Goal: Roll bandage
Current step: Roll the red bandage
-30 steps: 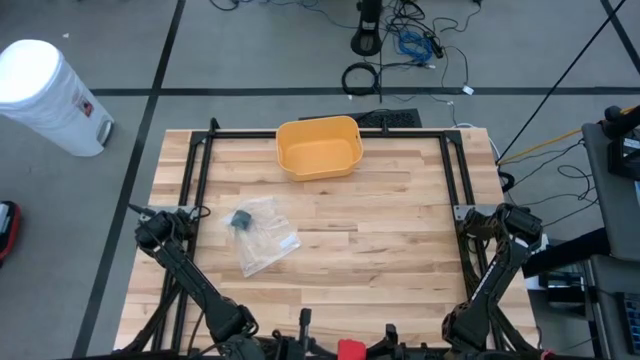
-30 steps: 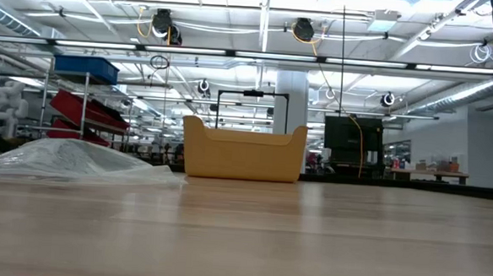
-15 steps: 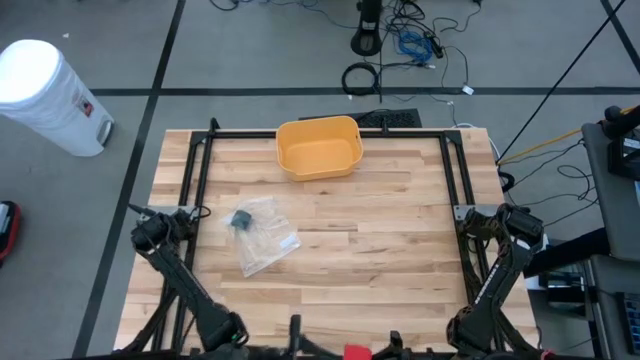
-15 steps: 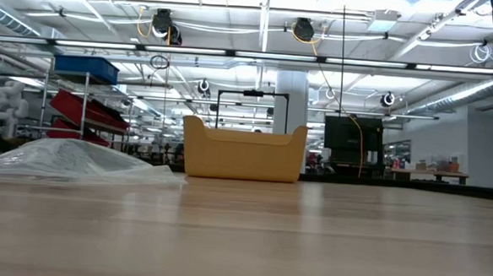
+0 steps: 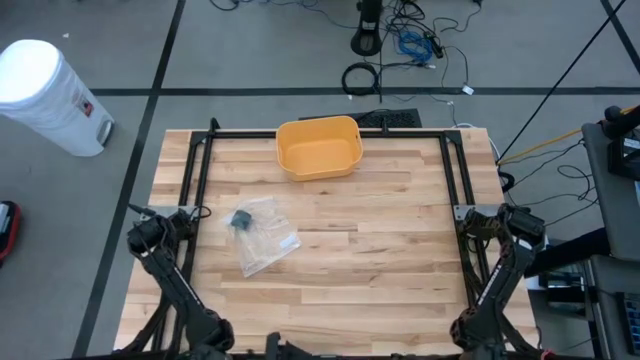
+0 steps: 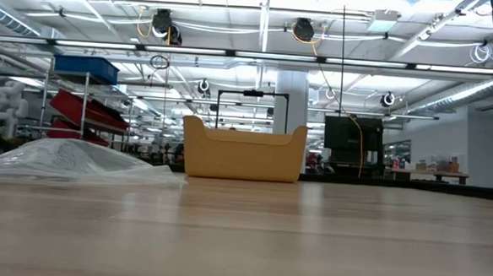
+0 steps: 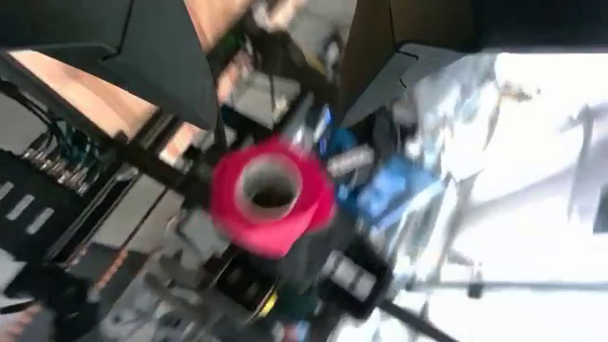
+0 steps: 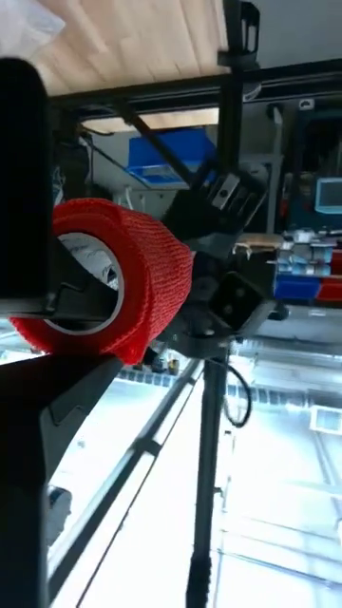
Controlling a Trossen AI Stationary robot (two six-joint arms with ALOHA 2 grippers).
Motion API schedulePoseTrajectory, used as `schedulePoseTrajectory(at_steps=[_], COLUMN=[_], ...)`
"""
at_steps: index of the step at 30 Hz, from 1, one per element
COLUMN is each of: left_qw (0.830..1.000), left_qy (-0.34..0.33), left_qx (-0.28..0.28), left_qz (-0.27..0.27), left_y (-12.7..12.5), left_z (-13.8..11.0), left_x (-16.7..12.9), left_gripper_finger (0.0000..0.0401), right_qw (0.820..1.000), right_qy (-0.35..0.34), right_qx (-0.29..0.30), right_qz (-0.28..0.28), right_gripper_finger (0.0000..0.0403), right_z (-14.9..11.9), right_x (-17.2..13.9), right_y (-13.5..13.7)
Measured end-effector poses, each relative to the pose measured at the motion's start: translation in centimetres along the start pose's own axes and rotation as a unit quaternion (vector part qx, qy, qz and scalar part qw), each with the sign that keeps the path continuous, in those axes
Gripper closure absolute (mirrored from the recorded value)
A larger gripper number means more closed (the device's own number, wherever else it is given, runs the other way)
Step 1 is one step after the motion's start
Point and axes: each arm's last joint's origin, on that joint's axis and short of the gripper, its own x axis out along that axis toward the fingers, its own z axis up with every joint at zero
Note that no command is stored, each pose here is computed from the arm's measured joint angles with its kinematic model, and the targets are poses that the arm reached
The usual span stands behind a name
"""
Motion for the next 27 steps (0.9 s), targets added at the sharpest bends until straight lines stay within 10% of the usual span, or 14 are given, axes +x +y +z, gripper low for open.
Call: schedulePoseTrajectory(at_steps=[18,27], left_qw=[0.996,0.993], left_qy=[-0.086,-0.083], left_qx=[0.02,-0.082], left_qz=[0.032,0.025], left_y=[1.7,1.9], left_z=[-0.1,-0.8], left_x=[1.3,2.1], left_gripper_finger=[0.0175,0.0175], right_qw=[0.997,0.996], right_qy=[0.005,-0.003], right_qx=[0.08,0.092], right_qz=[-0.012,-0.013], right_gripper_finger=[0.0369,0.0369], right_z=[-0.8,-1.1], right_x=[1.0,1.4], right_y=[-0.1,0.0])
